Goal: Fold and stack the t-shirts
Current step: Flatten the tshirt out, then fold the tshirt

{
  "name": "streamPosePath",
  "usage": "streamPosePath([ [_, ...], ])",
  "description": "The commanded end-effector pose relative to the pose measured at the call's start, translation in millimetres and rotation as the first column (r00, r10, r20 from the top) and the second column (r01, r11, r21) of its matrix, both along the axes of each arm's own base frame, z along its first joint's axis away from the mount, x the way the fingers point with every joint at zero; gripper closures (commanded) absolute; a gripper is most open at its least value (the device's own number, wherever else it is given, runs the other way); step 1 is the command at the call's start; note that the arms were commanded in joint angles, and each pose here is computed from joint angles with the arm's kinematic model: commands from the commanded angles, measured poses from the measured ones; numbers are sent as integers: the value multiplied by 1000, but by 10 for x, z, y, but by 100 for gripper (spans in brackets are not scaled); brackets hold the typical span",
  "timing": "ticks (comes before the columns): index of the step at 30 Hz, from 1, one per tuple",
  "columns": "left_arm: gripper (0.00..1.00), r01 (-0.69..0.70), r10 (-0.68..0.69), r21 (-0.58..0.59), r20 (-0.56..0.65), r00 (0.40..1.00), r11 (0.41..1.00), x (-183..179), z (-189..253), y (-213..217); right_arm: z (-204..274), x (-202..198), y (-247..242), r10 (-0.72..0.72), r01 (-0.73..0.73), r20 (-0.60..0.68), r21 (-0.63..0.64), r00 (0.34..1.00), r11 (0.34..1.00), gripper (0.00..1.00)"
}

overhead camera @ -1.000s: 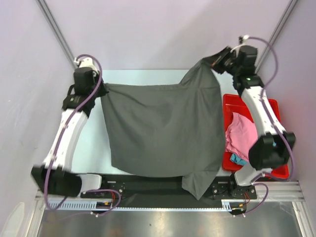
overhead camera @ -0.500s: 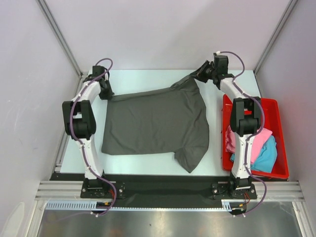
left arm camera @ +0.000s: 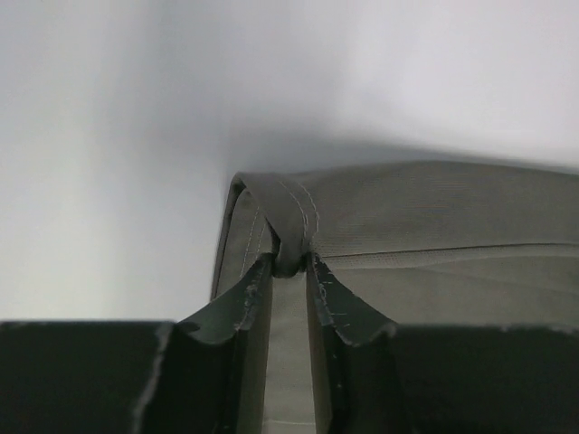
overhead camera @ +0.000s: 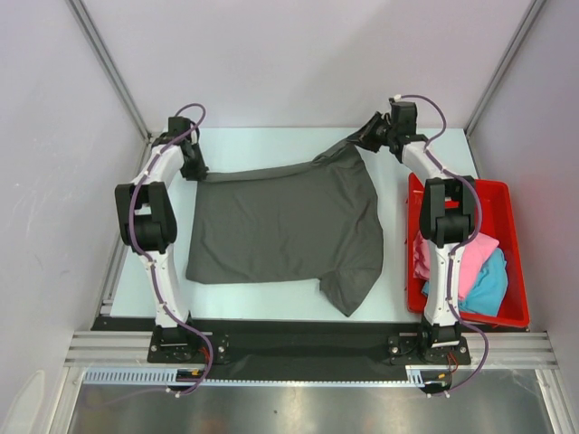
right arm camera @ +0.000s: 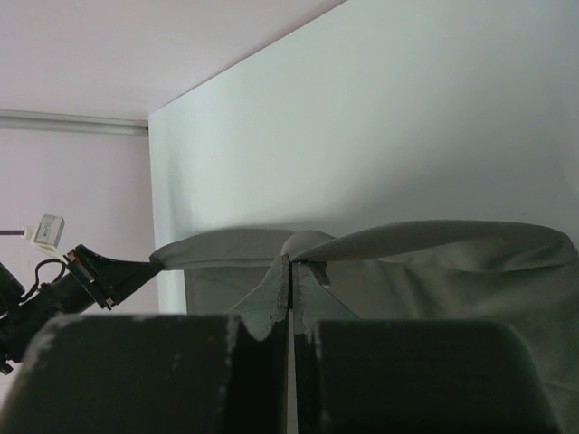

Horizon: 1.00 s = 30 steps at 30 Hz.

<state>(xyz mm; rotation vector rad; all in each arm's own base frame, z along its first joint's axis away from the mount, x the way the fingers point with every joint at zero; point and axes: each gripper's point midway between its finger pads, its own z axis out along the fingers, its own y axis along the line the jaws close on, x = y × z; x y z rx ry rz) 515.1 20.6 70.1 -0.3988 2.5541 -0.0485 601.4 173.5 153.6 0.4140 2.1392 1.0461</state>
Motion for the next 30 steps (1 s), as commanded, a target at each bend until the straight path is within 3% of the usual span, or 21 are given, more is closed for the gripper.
streamPosePath([
  [1,73,1,-1,-1,-5,1000,1000,-65,11,36,302,-40,6,24,-25,69,4,997,1000,100],
  [6,86,-35,35,-5,13,999,999,-166,92,70,310,-95,18,26,-27,69,14,997,1000,100],
  [8,87,-56,56,-6,-2,998,998,-241,58,77,345,-114,17,25,-26,73,16,997,1000,100],
  [11,72,-106,105,-26,-17,994,994,-371,69,68,339,-142,16,27,-29,73,15,997,999,100],
  [12,60,-119,119,-34,3,993,992,-381,141,64,346,-147,15,27,-29,75,15,997,999,100],
  [15,47,-171,172,-64,10,985,983,-493,131,56,353,-163,16,28,-29,74,16,997,999,100],
  [20,40,-235,253,-241,44,967,942,-561,256,1,373,-184,22,34,-36,76,18,997,999,100],
  [26,50,-298,318,-470,-37,947,831,-477,38,-114,365,-214,39,42,-44,76,22,996,999,100],
  [30,56,-307,333,-492,-36,942,815,-361,-55,-107,369,-210,44,43,-45,79,26,996,999,100],
])
